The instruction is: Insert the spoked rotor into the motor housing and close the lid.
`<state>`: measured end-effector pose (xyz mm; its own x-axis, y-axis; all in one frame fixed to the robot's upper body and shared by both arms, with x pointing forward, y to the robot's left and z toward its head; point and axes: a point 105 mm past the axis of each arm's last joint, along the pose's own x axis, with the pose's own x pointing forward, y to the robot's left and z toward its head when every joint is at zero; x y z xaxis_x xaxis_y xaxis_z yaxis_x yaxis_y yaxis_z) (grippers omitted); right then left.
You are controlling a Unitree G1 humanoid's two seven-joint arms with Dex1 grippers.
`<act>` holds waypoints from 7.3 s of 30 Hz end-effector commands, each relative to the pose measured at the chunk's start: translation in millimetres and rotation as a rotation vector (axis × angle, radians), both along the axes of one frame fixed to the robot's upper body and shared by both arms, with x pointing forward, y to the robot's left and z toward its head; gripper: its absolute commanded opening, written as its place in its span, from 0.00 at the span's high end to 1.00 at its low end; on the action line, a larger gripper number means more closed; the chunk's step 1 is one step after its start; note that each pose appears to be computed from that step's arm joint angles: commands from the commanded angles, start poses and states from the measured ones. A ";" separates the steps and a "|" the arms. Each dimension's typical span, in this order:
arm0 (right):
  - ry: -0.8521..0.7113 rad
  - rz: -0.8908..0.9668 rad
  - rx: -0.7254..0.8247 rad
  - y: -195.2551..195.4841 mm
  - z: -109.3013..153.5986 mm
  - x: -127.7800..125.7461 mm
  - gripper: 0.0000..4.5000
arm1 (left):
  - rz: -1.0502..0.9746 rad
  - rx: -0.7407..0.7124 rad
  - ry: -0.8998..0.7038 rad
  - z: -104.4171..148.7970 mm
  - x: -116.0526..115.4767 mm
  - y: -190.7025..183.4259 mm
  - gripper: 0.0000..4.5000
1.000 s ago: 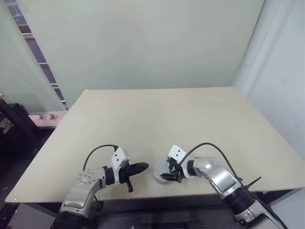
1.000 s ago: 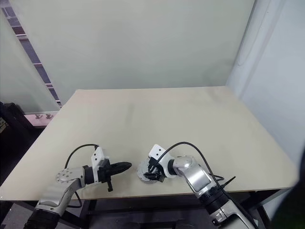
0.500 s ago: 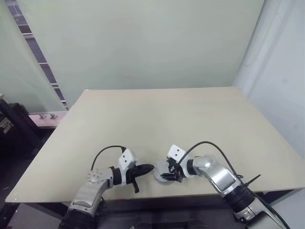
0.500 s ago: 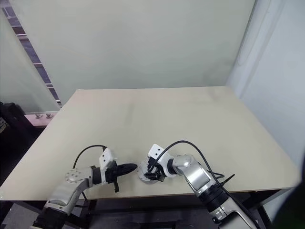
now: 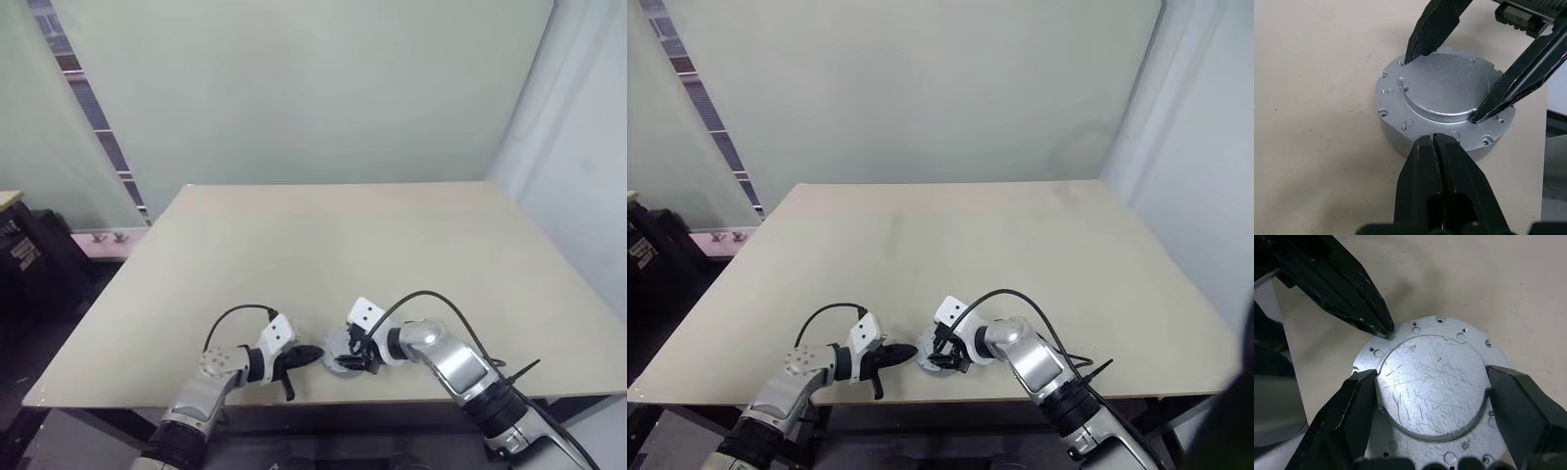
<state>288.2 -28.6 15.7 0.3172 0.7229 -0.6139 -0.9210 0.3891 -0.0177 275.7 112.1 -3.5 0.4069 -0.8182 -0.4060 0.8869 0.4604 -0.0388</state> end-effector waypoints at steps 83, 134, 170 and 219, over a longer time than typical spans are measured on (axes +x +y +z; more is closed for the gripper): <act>1.073 -0.730 0.674 -31.9 -3.8 -0.6 0.72 | -0.043 -0.007 -0.024 0.8 1.3 -16.9 1.00; 1.051 -0.663 1.028 -16.0 34.2 14.5 0.73 | 0.684 -0.959 0.552 41.7 7.5 61.8 0.00; 1.003 -0.520 1.078 15.3 74.2 16.4 0.73 | 0.584 -1.299 0.817 32.0 15.5 -6.4 0.00; 0.141 -0.346 0.647 -1.5 61.8 19.3 0.00 | 0.867 -1.166 0.254 66.5 53.5 69.9 0.55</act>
<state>310.9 -42.1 57.8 0.5684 0.7944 -0.2143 -0.6000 0.5784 0.5527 316.1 169.9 32.4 0.9507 -0.3059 0.0507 0.1620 0.3505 -0.9224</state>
